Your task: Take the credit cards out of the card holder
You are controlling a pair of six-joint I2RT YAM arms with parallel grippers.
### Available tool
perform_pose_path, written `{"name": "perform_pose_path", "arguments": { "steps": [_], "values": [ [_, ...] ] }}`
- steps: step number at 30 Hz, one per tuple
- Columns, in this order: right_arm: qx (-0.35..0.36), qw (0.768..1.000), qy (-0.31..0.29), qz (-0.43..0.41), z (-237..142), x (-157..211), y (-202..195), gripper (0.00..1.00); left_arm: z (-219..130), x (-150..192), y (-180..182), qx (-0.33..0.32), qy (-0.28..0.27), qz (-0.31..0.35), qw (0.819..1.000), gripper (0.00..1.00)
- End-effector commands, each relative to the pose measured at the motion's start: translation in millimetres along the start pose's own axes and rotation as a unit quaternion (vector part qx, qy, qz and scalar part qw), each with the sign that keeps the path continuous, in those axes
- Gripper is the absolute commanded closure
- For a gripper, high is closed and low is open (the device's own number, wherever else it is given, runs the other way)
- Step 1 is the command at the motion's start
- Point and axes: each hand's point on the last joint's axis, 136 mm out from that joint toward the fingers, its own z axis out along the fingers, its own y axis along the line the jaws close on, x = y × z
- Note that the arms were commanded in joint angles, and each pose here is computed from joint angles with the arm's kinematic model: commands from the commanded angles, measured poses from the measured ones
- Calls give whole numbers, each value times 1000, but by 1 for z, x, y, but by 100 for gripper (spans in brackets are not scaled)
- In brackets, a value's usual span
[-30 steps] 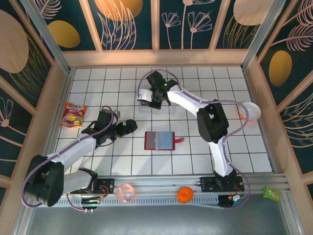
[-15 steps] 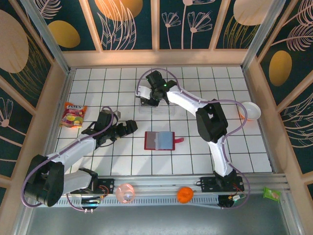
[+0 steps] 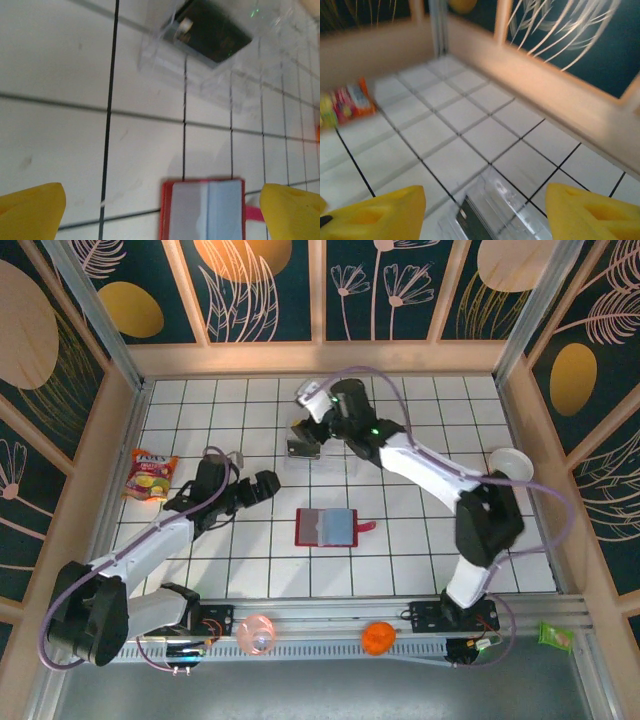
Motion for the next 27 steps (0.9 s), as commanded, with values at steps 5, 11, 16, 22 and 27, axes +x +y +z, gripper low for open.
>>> {"name": "perform_pose_path", "arguments": {
  "steps": [5, 11, 16, 22, 27],
  "values": [
    [137, 962, -82, 222, -68, 19, -42, 27, -11, -81, -14, -38, -154, 38, 987, 1],
    [208, 942, -53, 260, -107, 60, -54, 1, -21, -139, 13, -174, -264, 103, 943, 1],
    [244, 925, -91, 277, -142, 63, -63, 1, -38, -165, 52, -290, -318, 156, 889, 1],
    [299, 916, -106, 246, -175, 58, -83, 1, -64, -163, 109, -341, -365, 172, 849, 1],
    [319, 910, -132, 231, -195, 53, -91, 1, -72, -149, 151, -349, -382, 166, 839, 1]
  ]
}}
